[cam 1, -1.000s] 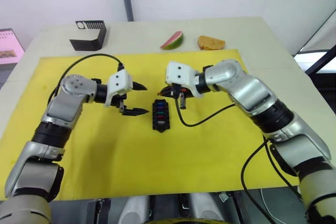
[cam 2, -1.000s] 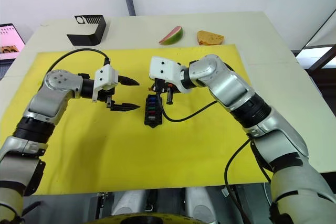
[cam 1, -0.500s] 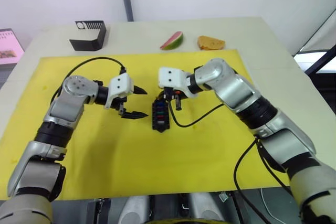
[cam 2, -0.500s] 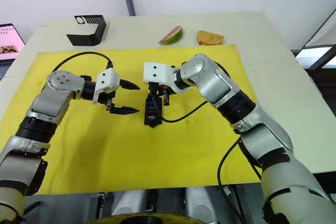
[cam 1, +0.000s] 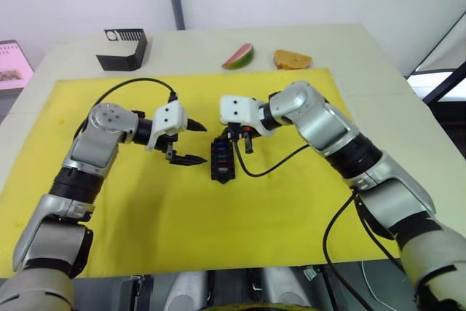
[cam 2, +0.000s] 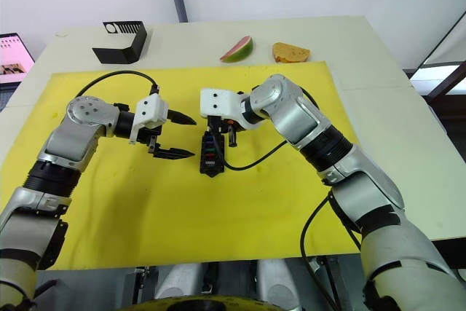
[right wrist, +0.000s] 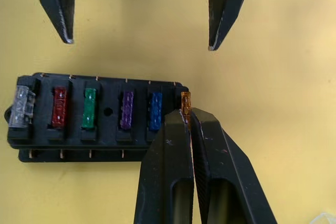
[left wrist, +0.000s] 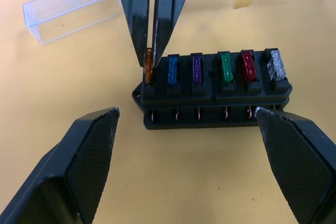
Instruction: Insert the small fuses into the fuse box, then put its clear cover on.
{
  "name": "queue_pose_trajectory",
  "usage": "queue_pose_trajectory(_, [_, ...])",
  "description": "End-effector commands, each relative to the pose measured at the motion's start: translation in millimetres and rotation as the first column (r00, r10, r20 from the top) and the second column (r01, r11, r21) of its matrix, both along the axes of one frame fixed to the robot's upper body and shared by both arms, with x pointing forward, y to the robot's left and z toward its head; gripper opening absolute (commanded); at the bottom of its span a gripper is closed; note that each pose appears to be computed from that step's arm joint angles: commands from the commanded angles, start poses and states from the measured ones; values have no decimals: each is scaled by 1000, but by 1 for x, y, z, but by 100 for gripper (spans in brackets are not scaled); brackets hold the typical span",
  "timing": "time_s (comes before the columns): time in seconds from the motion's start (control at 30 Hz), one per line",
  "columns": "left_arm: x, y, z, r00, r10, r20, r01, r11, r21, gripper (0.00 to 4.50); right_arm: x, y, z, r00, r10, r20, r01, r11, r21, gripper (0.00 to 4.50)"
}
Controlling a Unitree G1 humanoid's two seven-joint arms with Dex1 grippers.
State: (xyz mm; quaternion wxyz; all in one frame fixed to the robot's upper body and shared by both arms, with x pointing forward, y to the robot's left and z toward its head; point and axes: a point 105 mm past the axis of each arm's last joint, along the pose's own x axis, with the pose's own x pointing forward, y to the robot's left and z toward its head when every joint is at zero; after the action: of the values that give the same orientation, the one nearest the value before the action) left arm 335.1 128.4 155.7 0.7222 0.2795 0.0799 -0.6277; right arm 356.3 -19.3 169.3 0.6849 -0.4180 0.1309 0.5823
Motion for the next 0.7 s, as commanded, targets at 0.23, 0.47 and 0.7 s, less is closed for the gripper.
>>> queue_pose_trajectory(0.23, [0,-5,8,998,-13,54,13,1000,2,438,0,4,12,999,24,30,-25,1000,18,0])
queue_pose_trajectory(0.47, [1,-10,9,998,-17,58,17,1000,-1,438,2,2,9,999,22,29,-22,1000,-2,0])
queue_pose_trajectory(0.7, [2,-9,7,998,-20,63,19,1000,15,438,1,2,9,999,36,22,-35,999,-22,0])
